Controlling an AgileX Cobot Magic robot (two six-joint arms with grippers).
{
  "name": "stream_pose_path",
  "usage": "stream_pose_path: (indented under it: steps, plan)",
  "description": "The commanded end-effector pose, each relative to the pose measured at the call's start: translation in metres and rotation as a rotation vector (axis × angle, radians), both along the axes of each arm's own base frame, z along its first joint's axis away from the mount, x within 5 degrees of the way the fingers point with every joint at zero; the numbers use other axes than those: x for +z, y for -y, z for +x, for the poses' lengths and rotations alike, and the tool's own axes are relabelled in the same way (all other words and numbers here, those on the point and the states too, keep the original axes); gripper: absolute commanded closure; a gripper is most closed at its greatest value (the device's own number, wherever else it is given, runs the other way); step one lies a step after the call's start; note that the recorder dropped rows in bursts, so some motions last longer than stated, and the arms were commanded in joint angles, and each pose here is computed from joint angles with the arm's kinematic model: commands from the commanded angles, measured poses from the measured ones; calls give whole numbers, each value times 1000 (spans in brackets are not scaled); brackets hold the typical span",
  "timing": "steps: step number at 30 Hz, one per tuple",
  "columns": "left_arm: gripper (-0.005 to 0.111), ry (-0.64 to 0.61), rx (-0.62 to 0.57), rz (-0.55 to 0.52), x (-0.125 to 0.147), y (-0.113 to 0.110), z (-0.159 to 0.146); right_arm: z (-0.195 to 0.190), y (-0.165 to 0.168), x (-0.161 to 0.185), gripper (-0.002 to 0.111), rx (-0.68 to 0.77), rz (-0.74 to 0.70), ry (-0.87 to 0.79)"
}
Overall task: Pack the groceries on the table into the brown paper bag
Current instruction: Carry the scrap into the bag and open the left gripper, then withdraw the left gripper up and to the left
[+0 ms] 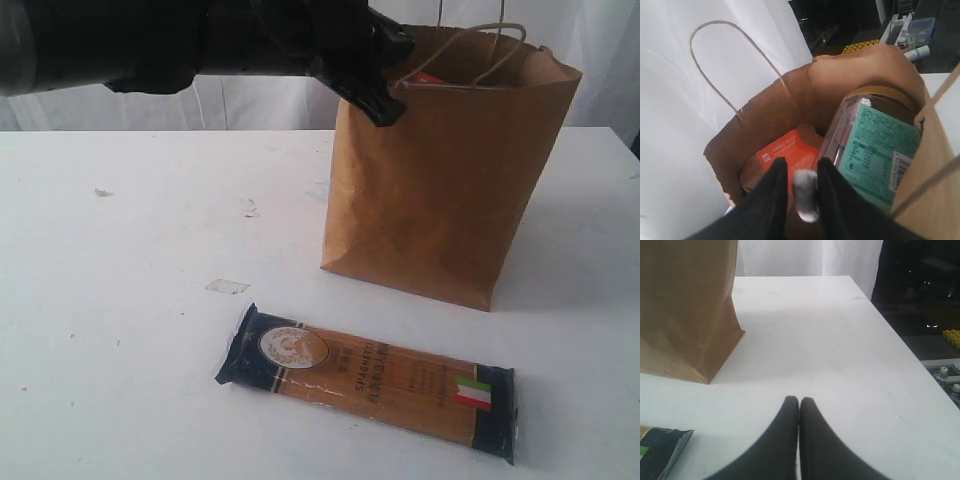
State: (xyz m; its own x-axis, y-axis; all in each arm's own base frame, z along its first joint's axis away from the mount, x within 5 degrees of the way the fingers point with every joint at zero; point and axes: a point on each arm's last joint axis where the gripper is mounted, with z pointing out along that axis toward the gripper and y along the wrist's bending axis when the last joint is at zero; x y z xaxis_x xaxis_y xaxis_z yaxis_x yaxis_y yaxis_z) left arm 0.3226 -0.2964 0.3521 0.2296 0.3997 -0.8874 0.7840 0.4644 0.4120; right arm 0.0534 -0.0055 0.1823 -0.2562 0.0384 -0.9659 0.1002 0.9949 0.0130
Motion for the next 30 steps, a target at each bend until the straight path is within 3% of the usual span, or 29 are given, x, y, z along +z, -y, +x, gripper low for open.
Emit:
stream_pose_path:
  steps: [1,6,15,19,21,22,23,27,30]
  plan:
    - [65,-14,-12,-20,1,2,-1,0,0,0,108,-3,1,6]
    - [54,-14,-12,-20,1,2,-1,0,0,0,108,-3,1,6]
    - [56,-107,11,-169,32,-8,-16,0,0,0,108,-3,1,6]
    - [74,-107,-2,-239,58,-18,-30,0,0,0,108,-3,1,6]
    - [90,-100,-44,-264,72,-23,-42,0,0,0,108,-3,1,6]
    - [103,-83,-82,-278,84,-28,-52,0,0,0,108,-3,1,6]
    - [107,-67,-114,-274,91,-31,-59,0,0,0,108,-3,1,6]
    - [107,-16,-176,-175,101,-47,-85,0,0,0,108,-3,1,6]
    - [107,-38,-50,-30,75,-71,-84,0,0,0,108,-3,1,6]
